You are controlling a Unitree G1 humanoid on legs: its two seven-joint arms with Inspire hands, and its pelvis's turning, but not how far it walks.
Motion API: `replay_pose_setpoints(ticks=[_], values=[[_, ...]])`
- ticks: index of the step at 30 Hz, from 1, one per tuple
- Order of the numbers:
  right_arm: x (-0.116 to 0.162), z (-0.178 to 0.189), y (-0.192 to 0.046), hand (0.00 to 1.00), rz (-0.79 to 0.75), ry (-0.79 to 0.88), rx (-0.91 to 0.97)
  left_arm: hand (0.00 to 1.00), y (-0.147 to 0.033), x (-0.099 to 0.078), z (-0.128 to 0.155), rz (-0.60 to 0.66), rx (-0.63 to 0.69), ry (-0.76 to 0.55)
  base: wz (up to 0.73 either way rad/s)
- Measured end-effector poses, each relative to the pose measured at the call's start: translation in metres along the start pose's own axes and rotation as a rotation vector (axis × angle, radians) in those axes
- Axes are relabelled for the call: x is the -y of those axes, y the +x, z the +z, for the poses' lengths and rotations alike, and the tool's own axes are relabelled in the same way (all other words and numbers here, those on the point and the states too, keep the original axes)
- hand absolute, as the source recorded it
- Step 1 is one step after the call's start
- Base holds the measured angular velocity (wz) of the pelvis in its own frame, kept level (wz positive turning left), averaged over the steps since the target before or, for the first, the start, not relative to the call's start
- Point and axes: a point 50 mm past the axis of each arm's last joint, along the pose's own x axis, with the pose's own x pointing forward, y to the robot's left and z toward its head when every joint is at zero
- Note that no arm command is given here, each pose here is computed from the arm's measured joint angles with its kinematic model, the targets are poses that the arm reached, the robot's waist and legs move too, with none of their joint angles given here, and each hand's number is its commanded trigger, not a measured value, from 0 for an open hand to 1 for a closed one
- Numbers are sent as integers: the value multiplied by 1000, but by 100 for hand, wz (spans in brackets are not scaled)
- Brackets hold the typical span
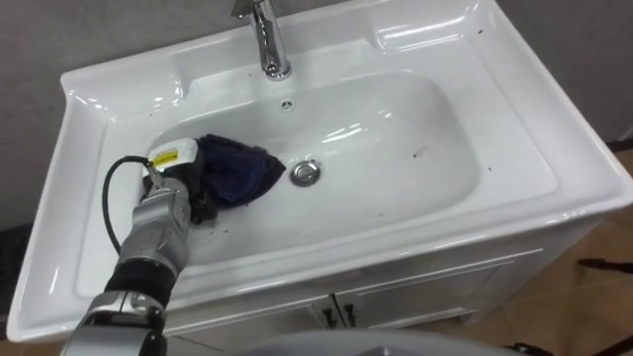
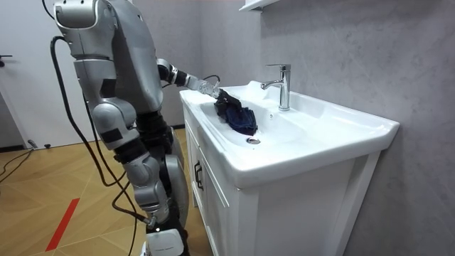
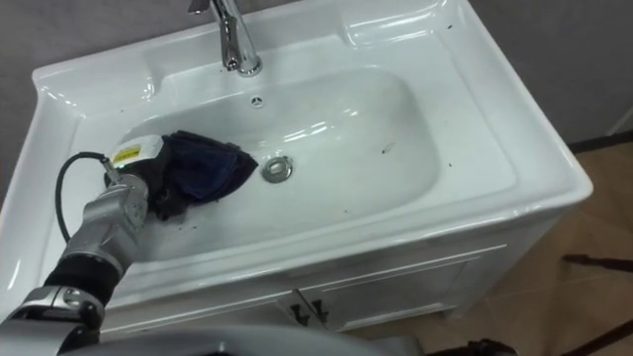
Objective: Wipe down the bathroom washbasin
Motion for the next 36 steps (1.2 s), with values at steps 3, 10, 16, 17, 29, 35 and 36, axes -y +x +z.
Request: replay_pose_setpoints(ticks=[3,10,16,17,29,35,36], values=[[-5,1,1,0,19,60,14,100,-4,8,-1,31,0,24,1],[-23,3,2,0,82,199,38,100,-7,13,10,97,34,88,6],[-27,9,2,0,106,235,65,100,-5,11,34,105,98,70,3],[-27,10,2,0,107,231,70,100,-4,10,36,102,101,58,10],[-17,37,-1,0,129,200,135,100,9,-10,82,15,144,-29,2],[-16,40,-2,0,149,196,142,100,12,-22,100,13,174,36,1],[-16,40,-2,0,150,195,143,100,12,-24,102,19,175,43,10]])
